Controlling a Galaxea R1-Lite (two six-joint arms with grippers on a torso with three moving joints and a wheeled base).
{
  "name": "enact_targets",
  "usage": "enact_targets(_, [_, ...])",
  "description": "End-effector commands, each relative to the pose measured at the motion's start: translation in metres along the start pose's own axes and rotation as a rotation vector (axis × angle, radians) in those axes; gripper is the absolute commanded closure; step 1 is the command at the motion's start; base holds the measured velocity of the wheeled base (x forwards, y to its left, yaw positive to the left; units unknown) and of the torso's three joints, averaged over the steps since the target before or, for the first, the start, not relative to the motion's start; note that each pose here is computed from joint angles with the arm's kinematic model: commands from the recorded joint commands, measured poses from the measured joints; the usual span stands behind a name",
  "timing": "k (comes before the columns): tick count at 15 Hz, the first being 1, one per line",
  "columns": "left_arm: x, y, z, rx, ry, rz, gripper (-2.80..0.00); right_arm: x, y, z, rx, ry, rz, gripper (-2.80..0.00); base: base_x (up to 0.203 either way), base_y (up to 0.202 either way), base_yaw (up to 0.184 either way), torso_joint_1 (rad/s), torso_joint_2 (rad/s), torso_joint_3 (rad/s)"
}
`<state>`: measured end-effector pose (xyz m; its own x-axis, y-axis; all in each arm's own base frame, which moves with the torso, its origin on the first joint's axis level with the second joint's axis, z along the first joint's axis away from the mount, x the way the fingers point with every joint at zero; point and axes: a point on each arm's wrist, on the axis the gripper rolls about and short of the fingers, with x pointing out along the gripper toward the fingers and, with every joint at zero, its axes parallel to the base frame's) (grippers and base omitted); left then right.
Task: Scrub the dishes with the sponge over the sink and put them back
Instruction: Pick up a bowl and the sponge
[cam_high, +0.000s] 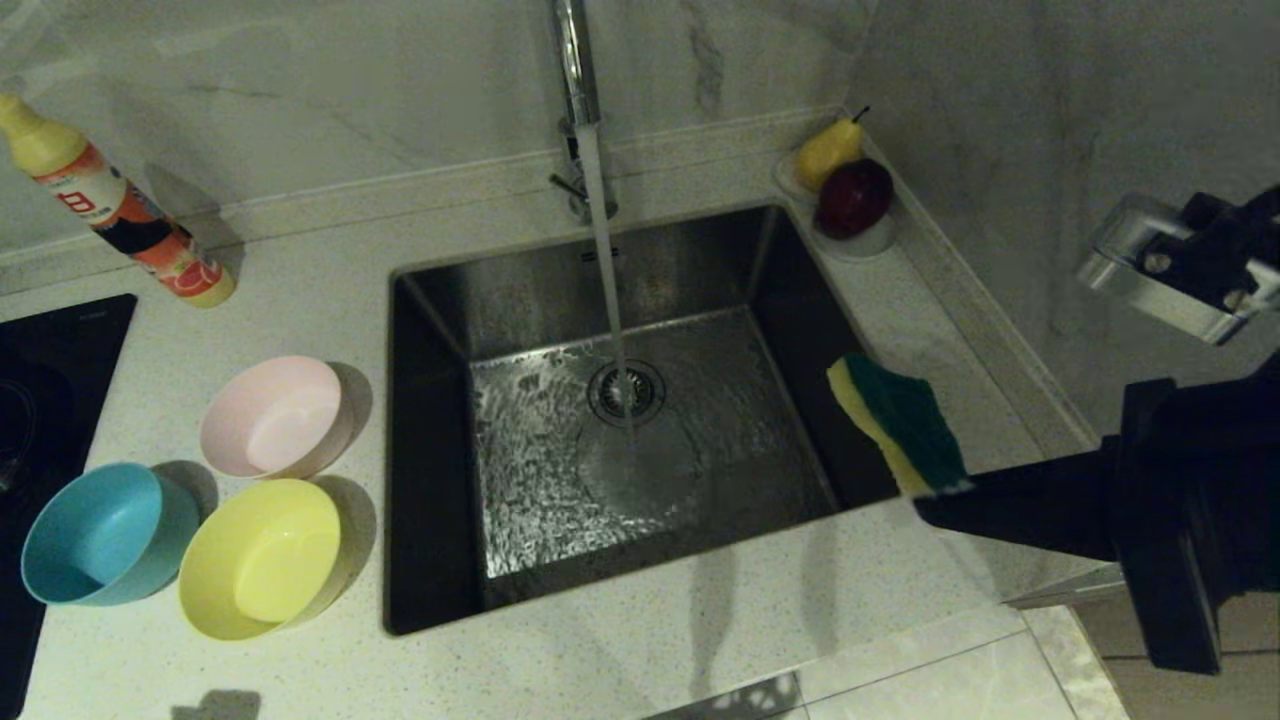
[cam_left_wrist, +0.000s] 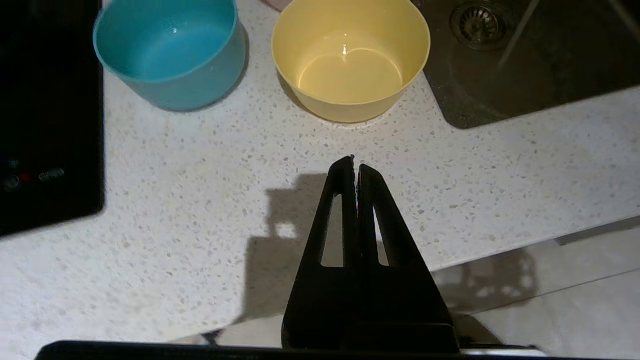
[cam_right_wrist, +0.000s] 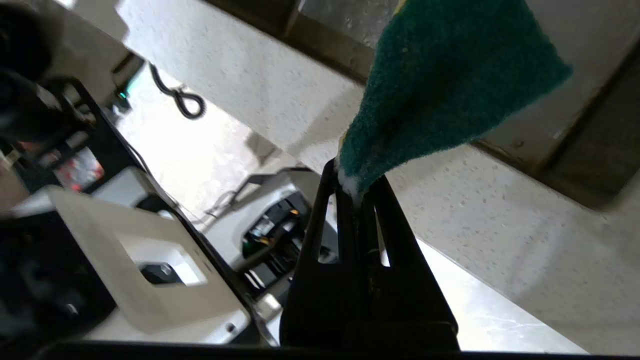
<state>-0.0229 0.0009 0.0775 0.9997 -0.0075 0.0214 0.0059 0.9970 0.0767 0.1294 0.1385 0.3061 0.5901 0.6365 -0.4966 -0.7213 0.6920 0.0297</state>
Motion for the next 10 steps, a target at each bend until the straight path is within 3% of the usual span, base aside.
enact_targets(1, [-0.002,0.001,0.008,0.021,-0.026,-0.004,0.00,0.012,0.001,0.004,0.013,0.025,0.001,0.00,0.000,0.000,0.000,0.000,0.00,0.000])
enact_targets(4, [-0.007,0.003,0.040,0.018,-0.083,0.015,0.00,0.004,0.001,0.006,0.021,0.002,0.008,0.00,0.000,0.000,0.000,0.000,0.00,0.000])
enact_targets(6, [-0.011,0.007,0.078,0.005,-0.133,0.068,0.00,0.003,0.001,0.007,0.021,-0.008,0.021,0.00,0.000,0.000,0.000,0.000,0.00,0.000])
enact_targets(10, [0.010,0.018,0.151,-0.018,-0.101,0.306,0.00,-0.010,0.001,0.011,-0.007,-0.053,0.019,0.00,0.000,0.000,0.000,0.000,0.00,0.000])
